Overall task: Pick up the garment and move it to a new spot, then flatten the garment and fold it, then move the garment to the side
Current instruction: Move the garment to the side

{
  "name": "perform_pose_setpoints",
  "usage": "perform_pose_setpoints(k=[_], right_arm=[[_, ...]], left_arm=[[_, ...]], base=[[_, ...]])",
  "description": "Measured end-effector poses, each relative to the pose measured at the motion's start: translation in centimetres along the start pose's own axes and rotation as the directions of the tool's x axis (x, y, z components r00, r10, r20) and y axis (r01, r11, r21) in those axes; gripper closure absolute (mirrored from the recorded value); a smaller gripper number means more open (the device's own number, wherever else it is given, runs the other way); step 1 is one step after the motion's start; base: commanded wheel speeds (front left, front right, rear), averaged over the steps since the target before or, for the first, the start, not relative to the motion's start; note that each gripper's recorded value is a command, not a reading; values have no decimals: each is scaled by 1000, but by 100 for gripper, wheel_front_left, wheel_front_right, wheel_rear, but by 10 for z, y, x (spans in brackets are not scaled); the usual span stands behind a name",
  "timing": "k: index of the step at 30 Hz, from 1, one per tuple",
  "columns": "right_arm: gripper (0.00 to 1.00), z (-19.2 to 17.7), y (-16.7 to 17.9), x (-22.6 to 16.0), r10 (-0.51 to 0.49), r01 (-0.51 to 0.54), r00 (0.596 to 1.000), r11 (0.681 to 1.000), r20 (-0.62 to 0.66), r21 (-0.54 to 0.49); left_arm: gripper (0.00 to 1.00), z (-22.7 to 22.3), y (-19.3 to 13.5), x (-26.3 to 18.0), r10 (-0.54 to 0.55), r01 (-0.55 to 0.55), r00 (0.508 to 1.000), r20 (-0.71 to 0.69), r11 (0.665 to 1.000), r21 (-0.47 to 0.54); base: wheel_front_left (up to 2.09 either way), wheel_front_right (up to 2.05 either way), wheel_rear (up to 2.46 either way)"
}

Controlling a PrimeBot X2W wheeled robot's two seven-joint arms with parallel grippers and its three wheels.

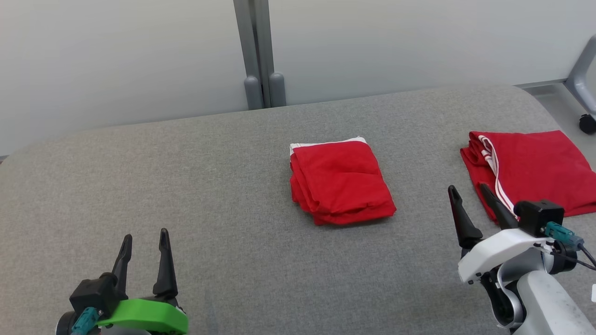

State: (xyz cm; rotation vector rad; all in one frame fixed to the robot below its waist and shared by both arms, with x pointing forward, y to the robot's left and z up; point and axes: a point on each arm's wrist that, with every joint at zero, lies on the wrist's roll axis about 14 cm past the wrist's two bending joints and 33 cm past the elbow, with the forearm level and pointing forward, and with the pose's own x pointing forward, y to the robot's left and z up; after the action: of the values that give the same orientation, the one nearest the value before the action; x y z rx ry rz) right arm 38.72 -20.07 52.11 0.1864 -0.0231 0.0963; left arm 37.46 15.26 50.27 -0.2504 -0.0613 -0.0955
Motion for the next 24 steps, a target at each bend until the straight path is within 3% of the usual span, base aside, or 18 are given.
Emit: perform_pose_setpoints(k=[14, 21, 24], right_arm=[[0, -2, 4, 11, 16, -17, 999, 1000, -41, -9], [0, -25, 23, 45, 82, -70, 960, 996, -269, 53], [0, -29, 25, 67, 88, -86, 933, 996, -348, 23]], left_arm=[[0, -3, -1, 0, -5, 5, 1000, -9, 1000, -2], [0, -6, 4, -1, 8, -8, 1000, -15, 1000, -8], [0, -4, 5, 5, 10, -10, 1000, -9, 1000, -12]], base=[[0, 0, 0], [0, 0, 0], [0, 0, 0]])
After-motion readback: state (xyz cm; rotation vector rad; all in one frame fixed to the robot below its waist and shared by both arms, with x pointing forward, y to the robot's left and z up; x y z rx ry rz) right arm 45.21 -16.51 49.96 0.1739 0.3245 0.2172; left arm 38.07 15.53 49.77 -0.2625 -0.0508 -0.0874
